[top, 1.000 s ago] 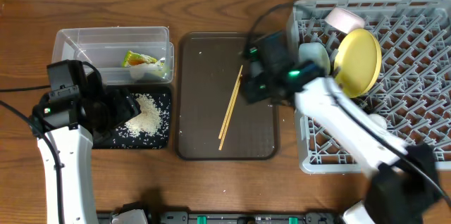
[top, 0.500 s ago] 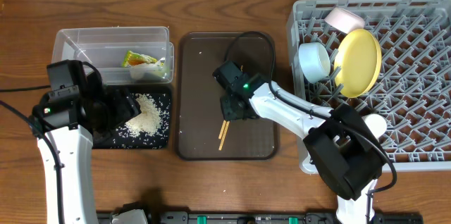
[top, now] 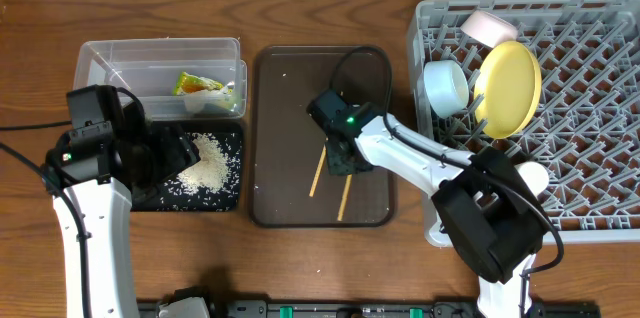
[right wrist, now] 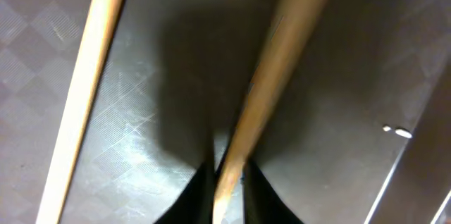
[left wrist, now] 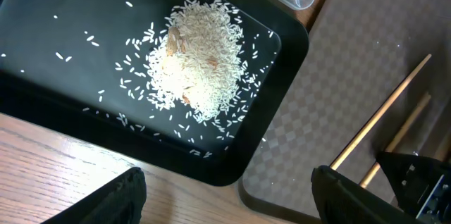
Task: Sort waste into correct bins and load items into the dishwasher rack
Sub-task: 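Carry the chopstick to the rack and insert it upright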
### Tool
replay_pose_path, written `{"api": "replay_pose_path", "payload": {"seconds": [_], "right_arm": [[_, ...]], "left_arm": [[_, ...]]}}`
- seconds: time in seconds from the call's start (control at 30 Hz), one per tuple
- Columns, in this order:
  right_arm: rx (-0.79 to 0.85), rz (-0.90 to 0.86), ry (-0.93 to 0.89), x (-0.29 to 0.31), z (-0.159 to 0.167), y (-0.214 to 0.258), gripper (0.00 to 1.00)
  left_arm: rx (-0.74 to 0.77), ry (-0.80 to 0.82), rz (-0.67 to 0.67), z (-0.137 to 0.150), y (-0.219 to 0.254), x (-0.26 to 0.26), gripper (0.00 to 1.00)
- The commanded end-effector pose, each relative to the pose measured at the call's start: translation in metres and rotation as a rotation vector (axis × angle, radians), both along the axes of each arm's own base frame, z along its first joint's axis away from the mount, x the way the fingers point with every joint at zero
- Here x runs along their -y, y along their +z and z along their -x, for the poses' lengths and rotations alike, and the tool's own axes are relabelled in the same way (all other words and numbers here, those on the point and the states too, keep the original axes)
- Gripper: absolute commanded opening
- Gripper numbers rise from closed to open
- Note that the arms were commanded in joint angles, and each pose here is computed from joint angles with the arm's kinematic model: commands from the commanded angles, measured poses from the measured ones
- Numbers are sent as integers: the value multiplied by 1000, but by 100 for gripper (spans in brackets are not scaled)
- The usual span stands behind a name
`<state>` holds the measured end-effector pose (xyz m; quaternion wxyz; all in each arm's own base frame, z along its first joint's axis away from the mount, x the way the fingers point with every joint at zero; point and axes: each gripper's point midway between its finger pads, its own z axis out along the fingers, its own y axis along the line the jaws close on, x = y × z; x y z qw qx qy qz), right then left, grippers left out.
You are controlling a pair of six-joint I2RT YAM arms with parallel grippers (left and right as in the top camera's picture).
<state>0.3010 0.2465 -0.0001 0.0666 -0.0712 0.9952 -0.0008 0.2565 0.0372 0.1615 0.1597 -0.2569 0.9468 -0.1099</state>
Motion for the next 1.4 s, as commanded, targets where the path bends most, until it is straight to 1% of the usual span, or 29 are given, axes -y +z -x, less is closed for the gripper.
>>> {"api": "replay_pose_path", "payload": {"seconds": [0.0, 0.13, 0.27, 0.4, 0.5, 0.67, 0.8, 0.93, 1.07, 1.23, 1.37], "right_arm": [[-32, 10, -21, 4, 2, -10, 9], [-30, 10, -24, 5, 3, -8, 1], [1, -12, -31, 4, -3, 5, 1], [68, -61, -21, 9, -16, 39, 1], [117, -88, 2, 21, -20, 74, 1], [156, -83, 40, 60, -13, 124, 1], [134, -49, 4, 100, -1, 144, 1], [98, 24, -112, 152, 6, 151, 1], [58, 60, -115, 187, 5, 149, 2], [14, 82, -153, 219, 10, 146, 1], [-15, 91, -164, 231, 15, 140, 1]], "left_arm": [[-1, 1, -7, 0, 1, -2, 77], [-1, 1, -7, 0, 1, -2, 78], [-1, 1, -7, 0, 1, -2, 78], [-1, 1, -7, 0, 1, -2, 78], [-1, 1, -7, 0, 1, -2, 78], [-1, 1, -7, 0, 1, -2, 78], [-1, 1, -7, 0, 1, -2, 78], [-1, 1, -7, 0, 1, -2, 78], [-1, 1, -7, 0, 1, -2, 78], [-1, 1, -7, 0, 1, -2, 78], [-1, 1, -7, 0, 1, -2, 78]]}}
